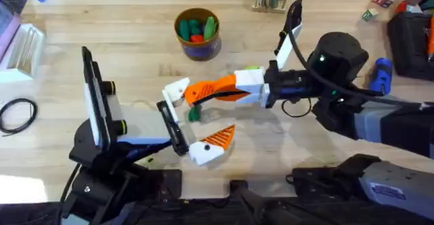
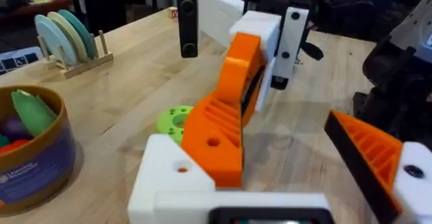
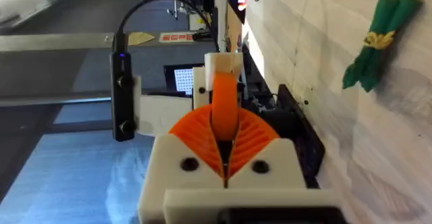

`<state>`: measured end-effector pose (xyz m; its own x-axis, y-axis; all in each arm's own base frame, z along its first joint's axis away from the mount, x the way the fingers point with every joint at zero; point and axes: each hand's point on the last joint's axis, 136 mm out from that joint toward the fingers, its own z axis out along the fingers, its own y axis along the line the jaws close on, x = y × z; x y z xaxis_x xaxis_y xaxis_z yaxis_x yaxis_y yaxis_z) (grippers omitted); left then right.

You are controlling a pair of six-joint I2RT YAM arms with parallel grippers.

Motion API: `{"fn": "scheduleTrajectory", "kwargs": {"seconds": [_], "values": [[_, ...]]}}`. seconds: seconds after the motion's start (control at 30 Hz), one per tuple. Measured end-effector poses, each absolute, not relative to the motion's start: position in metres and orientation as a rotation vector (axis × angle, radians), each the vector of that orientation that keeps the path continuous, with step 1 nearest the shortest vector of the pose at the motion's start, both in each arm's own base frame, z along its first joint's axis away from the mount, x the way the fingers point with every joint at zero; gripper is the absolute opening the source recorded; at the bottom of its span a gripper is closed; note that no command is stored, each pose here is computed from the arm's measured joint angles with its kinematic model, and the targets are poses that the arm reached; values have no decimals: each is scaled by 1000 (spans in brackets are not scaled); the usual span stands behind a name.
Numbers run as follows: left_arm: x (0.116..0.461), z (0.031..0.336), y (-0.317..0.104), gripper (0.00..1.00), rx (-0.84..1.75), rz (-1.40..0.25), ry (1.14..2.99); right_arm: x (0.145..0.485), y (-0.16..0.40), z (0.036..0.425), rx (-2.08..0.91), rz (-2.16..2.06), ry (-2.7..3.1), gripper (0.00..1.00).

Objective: Pick up the gripper from the table and insert it into the empty holder that is missing its gripper. Then pick up a screw, insert it into the mounting hole, and use the screwdriver to tighten it. Finally, clean up the table by picking up the vegetable and placing it into the bucket.

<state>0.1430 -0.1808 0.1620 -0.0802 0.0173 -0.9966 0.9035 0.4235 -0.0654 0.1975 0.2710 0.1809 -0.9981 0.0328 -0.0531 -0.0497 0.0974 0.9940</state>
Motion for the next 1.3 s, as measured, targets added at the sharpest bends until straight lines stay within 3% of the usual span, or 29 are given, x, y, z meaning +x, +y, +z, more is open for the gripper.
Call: {"fn": "scheduleTrajectory", "kwargs": {"seconds": [1.3], "values": [[171,161,-163,986,715,-783,1526,222,306,175,-28,2007,2306,8]]}}
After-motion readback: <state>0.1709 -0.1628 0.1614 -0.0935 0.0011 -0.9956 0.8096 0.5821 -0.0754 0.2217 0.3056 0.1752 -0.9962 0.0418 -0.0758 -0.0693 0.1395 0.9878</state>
